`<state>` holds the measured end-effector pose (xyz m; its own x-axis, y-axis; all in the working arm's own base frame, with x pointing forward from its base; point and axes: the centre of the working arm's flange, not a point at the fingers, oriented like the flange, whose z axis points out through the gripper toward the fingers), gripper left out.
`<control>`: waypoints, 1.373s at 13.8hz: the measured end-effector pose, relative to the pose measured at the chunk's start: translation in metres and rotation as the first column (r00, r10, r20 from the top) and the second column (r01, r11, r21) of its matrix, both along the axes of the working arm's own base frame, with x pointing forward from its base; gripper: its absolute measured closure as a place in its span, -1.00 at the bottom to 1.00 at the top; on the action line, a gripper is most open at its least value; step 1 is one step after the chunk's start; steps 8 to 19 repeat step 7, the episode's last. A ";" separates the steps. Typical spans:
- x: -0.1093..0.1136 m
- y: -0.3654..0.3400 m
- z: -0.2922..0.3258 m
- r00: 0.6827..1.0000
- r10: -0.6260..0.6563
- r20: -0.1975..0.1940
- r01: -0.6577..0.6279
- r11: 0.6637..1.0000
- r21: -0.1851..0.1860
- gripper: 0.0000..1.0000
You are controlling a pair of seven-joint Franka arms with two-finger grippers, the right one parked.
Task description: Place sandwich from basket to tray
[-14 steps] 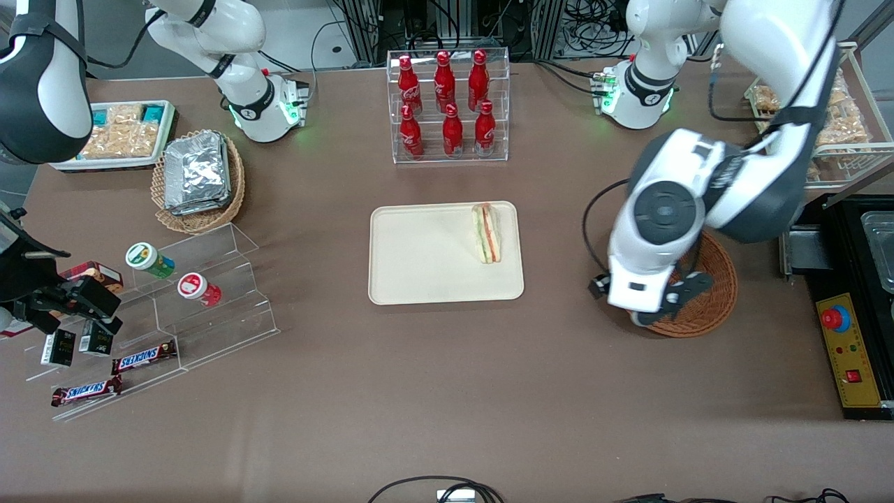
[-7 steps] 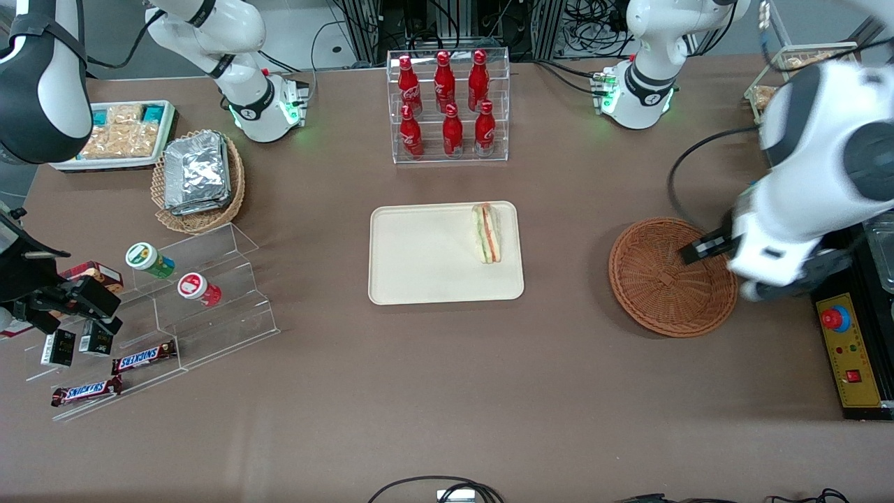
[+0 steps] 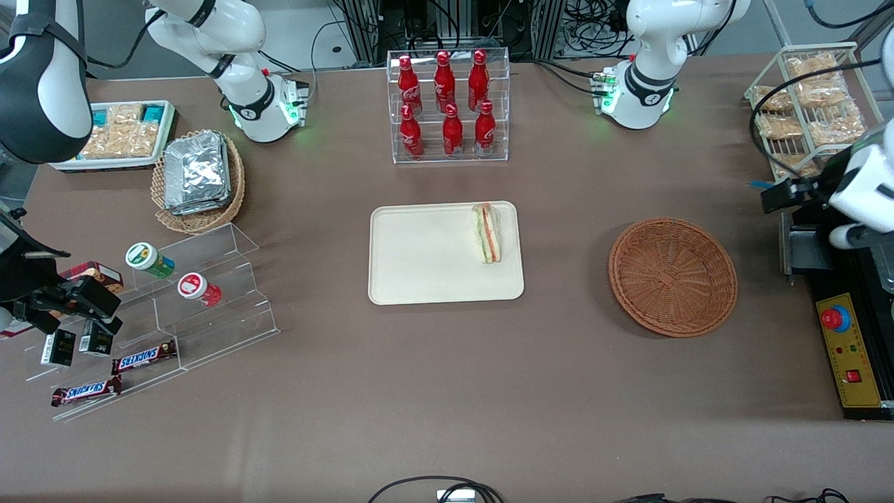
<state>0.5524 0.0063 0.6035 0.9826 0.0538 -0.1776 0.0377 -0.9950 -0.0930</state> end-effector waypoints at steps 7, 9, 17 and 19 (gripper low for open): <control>-0.023 -0.018 0.016 0.990 -0.137 0.012 0.138 0.989 -0.047 -1.00; -0.023 -0.018 0.016 0.990 -0.137 0.012 0.138 0.989 -0.047 -1.00; -0.023 -0.018 0.016 0.990 -0.137 0.012 0.138 0.989 -0.047 -1.00; -0.023 -0.018 0.016 0.990 -0.137 0.012 0.138 0.989 -0.047 -1.00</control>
